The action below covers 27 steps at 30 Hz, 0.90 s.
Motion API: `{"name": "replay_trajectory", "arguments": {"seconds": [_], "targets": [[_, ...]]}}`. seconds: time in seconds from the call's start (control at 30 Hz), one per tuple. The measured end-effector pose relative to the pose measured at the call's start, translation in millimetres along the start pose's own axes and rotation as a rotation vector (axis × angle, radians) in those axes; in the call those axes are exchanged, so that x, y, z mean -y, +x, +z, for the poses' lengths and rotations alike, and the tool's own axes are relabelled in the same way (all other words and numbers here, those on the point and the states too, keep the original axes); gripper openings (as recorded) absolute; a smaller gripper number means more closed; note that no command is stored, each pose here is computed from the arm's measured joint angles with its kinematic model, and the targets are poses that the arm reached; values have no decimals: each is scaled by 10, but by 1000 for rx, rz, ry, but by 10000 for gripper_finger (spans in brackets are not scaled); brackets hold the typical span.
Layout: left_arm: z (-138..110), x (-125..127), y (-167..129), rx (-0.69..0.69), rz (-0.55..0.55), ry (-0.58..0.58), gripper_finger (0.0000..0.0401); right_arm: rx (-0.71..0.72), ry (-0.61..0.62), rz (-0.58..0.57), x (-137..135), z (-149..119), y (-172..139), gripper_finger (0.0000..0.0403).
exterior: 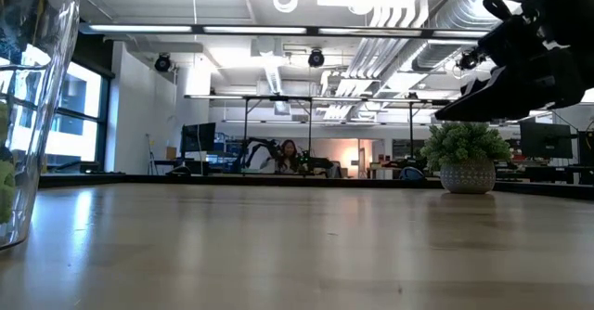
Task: Roll microfiber towels into tight, uniform cylinder then place into a basket
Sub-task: Put the light green microfiber cloth into the transparent bin, then return to Home Position
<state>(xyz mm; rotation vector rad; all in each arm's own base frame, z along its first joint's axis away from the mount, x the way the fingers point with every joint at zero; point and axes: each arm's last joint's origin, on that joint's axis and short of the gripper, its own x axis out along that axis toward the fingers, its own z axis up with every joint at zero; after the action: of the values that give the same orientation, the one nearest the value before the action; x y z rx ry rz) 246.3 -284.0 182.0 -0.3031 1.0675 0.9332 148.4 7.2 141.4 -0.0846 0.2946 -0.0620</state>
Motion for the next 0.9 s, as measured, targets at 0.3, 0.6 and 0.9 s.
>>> {"name": "replay_trajectory", "arguments": {"seconds": [0.3, 0.6, 0.9], "targets": [[25, -70, -111, -62, 5, 33, 214, -46, -7, 3, -2, -45, -1, 126], [386, -219, -481, -77, -73, 138, 216, -103, -15, 5, -4, -101, -5, 126], [808, -367, -588, -64, -137, 474, 194, -138, -20, 8, -6, -134, -8, 126]]}}
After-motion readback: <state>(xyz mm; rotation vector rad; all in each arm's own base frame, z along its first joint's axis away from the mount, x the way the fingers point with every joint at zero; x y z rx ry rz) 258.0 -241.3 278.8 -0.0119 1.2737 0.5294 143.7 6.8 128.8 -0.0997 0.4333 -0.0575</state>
